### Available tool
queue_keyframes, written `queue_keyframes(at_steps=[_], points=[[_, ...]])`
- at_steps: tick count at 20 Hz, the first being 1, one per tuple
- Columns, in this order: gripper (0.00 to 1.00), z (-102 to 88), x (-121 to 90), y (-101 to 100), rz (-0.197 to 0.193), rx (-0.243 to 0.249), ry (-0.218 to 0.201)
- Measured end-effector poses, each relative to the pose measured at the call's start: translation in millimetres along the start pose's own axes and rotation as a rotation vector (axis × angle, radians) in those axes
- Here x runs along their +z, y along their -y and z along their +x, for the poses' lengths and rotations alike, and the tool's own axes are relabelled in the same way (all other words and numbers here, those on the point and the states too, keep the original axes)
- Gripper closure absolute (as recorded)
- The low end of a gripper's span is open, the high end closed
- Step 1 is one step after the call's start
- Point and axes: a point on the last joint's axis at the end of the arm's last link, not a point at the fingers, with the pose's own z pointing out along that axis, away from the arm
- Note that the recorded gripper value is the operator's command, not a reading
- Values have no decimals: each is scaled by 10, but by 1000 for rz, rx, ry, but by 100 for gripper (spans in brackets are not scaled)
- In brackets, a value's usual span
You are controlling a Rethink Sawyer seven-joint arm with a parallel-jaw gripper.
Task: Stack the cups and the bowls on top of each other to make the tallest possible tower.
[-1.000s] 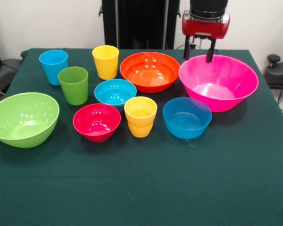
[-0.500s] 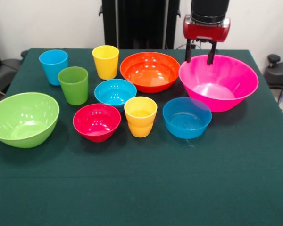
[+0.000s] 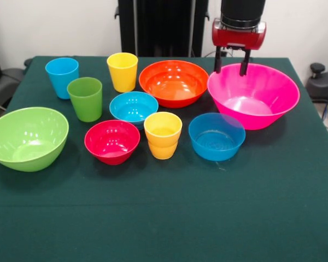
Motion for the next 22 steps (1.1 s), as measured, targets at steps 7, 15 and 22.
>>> queue_keyframes(at_steps=[7,15,22], points=[[0,-28,-1,41,-2,10,0],[0,-47,0,63,-5,16,-1],[0,-46,0,52,-7,14,-1]])
